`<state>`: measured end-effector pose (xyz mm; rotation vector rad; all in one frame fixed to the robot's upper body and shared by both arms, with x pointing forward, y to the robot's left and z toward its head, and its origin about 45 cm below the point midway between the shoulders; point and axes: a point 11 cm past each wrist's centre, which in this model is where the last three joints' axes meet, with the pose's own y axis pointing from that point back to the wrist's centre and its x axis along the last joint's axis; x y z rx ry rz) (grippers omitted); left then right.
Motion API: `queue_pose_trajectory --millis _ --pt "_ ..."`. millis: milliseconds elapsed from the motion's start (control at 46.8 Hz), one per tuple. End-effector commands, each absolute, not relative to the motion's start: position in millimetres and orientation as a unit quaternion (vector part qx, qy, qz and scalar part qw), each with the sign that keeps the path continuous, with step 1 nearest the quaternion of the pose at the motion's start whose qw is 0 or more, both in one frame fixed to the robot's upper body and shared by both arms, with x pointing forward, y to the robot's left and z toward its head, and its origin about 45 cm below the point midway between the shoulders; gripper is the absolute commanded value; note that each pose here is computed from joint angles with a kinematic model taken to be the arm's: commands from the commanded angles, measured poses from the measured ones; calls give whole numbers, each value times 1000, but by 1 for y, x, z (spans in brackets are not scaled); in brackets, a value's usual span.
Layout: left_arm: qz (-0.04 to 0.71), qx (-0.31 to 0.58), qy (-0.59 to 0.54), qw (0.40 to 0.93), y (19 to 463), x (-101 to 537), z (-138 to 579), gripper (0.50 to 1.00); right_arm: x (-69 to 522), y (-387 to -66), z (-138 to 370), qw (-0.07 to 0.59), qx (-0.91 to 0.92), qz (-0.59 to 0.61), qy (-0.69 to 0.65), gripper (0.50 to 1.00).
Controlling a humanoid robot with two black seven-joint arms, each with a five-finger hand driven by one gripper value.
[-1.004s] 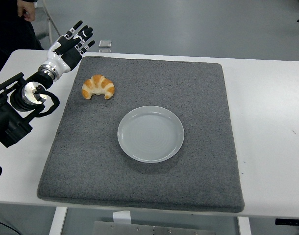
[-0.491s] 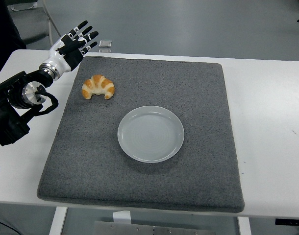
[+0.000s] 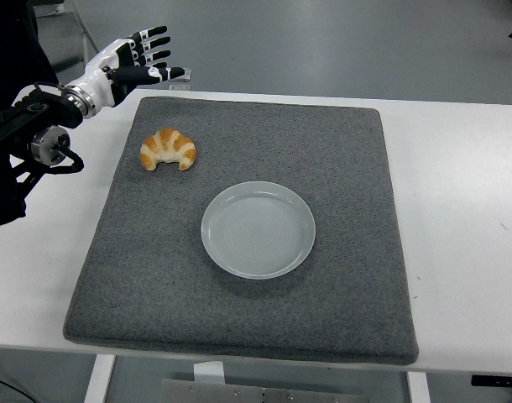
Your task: Place the bread on the plate
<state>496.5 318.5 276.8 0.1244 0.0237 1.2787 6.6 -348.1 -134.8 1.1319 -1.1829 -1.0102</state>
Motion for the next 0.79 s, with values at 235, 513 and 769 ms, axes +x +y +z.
queue_pose_trajectory --millis 235,513,769 --pt "533 196 -83 819 322 497 291 999 7 -348 -135 572 483 -431 -504 930" --pt "443 328 -207 808 324 484 292 999 7 -348 -135 572 483 -431 -504 930" --pt "391 389 -249 796 318 479 285 996 7 -348 -135 572 483 -431 -504 932"
